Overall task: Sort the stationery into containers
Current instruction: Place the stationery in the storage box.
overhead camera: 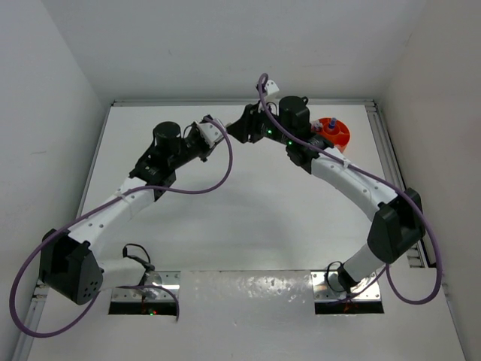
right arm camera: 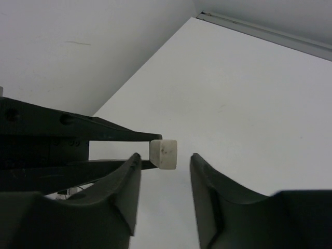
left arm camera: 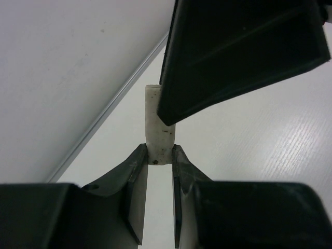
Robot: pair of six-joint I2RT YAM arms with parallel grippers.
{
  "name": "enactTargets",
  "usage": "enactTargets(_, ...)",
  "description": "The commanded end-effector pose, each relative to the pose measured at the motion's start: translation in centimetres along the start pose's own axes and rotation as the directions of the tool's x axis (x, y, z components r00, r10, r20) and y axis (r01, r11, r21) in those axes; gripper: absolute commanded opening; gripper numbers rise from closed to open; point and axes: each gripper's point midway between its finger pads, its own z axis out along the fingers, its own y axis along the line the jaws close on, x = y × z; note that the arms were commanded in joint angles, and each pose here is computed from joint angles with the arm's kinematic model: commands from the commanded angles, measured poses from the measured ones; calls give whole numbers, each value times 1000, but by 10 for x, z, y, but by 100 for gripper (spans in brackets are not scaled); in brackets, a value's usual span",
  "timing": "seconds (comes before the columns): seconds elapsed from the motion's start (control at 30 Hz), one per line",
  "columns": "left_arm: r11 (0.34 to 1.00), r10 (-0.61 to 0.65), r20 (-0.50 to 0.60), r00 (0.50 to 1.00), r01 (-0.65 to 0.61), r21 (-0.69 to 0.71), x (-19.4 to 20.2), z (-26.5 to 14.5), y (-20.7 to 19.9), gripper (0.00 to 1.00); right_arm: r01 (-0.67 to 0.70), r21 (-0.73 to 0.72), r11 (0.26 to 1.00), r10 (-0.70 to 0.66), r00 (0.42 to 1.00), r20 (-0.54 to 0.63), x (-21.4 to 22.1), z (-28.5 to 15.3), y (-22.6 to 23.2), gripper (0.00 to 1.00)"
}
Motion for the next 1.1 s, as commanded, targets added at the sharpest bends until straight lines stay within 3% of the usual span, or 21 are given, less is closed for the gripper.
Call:
enactTargets(0.0,1000,28,83,996,-28,1,-25,-5,-1,0,12,-28,1000,-9,996,87,-33,5,11,38)
enactTargets(0.2,1000,18,92,996,-18,1,-26,-4,-1,0,3,-51,999,1,997,79,-31,7,15,0)
enactTargets(0.33,1000,5,92,996,-4,-15,-25,-4,1,1,43,-48,998,-41,997,59,-25,0,14,0)
enactTargets(0.37,999,-13,86,996,16,-32,-23,-3,4,17,67,-38,997,-64,996,63,-27,-2,12,0)
enactTargets(0.4,999,-28,82,996,31,-38,-21,-2,5,40,74,-23,997,-72,996,59,-29,-7,6,0)
enactTargets(0.43,997,-58,65,996,62,-50,-16,-1,6,99,103,-13,995,-102,993,53,-28,-9,2,0)
enactTargets(0.53,991,-117,37,992,119,-64,-10,-1,8,100,181,49,982,-181,983,0,-30,-29,-21,0)
enactTargets(0.6,971,-205,-5,979,202,-127,4,-8,16,100,344,108,933,-330,936,-123,-17,-55,-60,0)
enactTargets(0.63,955,-248,-37,968,237,-179,17,-13,21,100,419,116,901,-396,901,-174,-11,-71,-71,0)
enactTargets(0.67,937,-292,-84,953,268,-223,34,-21,26,100,548,122,827,-512,825,-238,-7,-83,-91,0)
enactTargets(0.7,909,-349,-82,933,316,-272,38,-33,30,100,594,206,778,-509,788,-347,1,-107,-125,0)
enactTargets(0.73,877,-399,-150,905,329,-351,69,-46,32,100,670,205,713,-551,717,-426,12,-121,-146,0)
enactTargets(0.8,835,-464,-203,863,349,-425,96,-70,25,100,720,276,637,-548,675,-494,9,-151,-179,0)
enactTargets(0.83,807,-508,-265,820,346,-478,129,-85,16,100,747,266,609,-553,641,-532,20,-159,-192,0)
enactTargets(0.93,754,-576,-272,771,373,-540,160,-105,-1,100,763,298,574,-563,632,-532,16,-170,-219,0)
enactTargets(1.07,727,-596,-234,768,392,-564,173,-112,-9,100,765,305,568,-568,632,-527,14,-164,-251,0)
